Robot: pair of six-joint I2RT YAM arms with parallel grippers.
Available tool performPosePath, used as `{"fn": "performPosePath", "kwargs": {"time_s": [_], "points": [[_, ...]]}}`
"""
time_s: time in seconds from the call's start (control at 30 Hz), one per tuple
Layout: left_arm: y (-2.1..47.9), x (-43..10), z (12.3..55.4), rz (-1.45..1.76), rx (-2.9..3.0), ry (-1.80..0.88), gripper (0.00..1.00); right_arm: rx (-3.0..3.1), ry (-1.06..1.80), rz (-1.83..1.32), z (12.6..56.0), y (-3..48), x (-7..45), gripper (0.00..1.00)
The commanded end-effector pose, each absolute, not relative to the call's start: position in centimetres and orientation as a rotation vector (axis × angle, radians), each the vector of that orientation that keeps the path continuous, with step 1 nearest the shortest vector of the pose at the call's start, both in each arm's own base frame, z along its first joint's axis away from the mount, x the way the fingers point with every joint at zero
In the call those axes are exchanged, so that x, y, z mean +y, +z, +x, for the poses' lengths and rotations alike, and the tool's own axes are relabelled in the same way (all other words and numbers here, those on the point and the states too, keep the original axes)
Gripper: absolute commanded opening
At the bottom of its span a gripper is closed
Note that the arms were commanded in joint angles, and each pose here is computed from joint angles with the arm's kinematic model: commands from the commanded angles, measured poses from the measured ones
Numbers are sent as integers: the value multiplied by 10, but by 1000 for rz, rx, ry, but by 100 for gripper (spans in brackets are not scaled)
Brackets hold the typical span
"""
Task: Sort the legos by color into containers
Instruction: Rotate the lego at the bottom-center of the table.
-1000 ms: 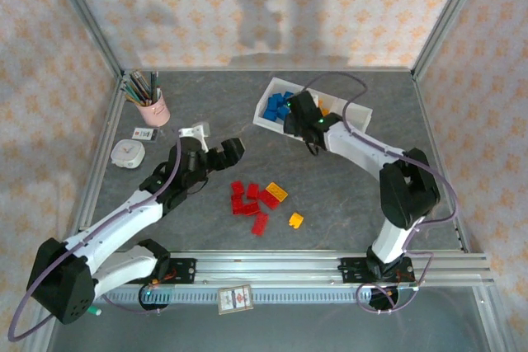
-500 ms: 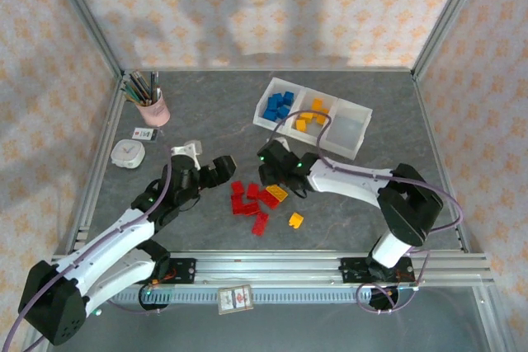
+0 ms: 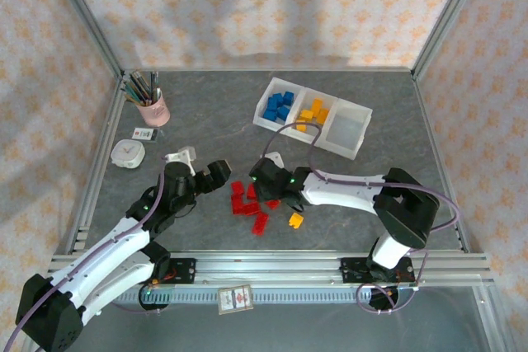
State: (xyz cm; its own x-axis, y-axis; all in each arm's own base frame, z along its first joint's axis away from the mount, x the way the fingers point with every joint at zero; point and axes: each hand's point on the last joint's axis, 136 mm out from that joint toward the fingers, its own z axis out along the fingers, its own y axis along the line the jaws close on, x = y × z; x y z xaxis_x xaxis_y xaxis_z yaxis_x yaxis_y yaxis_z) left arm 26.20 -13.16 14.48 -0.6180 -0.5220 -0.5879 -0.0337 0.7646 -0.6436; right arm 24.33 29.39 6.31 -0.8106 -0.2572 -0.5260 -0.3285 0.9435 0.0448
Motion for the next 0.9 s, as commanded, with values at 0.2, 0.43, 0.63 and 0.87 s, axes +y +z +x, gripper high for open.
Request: {"fn": "performPosePath", "kwargs": {"time_s": [0.2,0.43,0.63,0.87], "points": [[139,-123,263,-451,2145,-716,99,2584,86,-281,261,50,288,76],[141,-122,264,-451,2140,-710,99,2595,63,-203,271,46,281,75],[143,-123,266,-450,2134,-710,99,2621,63,-160,276,40,274,72],[139,-124,267,-449,2145,-708,99,2629,21,-87,274,40,250,69]]}}
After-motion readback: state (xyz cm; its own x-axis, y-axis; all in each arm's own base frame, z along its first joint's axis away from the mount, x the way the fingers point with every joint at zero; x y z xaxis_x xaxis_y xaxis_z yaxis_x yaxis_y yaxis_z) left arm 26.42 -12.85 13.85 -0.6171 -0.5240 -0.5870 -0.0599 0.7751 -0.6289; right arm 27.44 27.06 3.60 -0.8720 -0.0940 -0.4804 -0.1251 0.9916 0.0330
